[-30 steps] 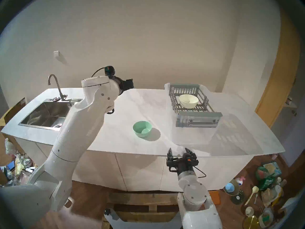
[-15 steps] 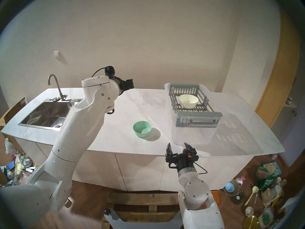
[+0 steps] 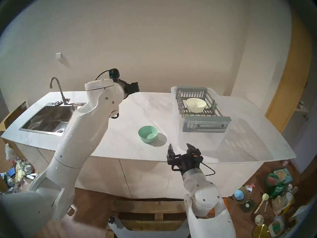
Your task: Place the plate or bowl neatly into the plate slot of the drying rack
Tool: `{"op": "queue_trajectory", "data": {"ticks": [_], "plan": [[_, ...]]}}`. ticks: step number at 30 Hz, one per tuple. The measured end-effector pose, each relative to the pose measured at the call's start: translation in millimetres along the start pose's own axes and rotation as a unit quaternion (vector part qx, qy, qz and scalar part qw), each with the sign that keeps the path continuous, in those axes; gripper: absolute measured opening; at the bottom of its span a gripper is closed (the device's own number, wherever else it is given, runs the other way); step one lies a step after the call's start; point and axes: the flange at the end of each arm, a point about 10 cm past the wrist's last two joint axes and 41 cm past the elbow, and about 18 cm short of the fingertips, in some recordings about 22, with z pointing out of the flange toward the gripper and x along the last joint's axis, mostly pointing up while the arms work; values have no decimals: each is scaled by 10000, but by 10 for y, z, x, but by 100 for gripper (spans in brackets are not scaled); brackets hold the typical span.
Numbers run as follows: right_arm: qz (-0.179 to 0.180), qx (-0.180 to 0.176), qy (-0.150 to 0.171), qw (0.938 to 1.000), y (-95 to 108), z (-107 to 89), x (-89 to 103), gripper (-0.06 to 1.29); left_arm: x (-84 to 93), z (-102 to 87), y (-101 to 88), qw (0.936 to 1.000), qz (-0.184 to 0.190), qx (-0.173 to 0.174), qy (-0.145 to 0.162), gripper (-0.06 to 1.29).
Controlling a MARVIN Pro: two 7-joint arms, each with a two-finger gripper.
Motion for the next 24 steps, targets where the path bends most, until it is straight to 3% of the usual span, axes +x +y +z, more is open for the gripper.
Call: {"op": "queue_trajectory", "data": {"ticks": [10, 19, 24], "plan": [[137, 345, -72, 9993, -174, 27, 122, 121, -1, 0, 1, 10000, -1, -1, -2, 126], [24, 755, 42, 9971, -360, 147, 316, 121, -1, 0, 2, 10000, -1, -3, -2, 126], [-59, 1113, -15, 9938, -572, 154, 330, 121, -1, 0, 2, 10000, -1, -4, -3, 126]]}}
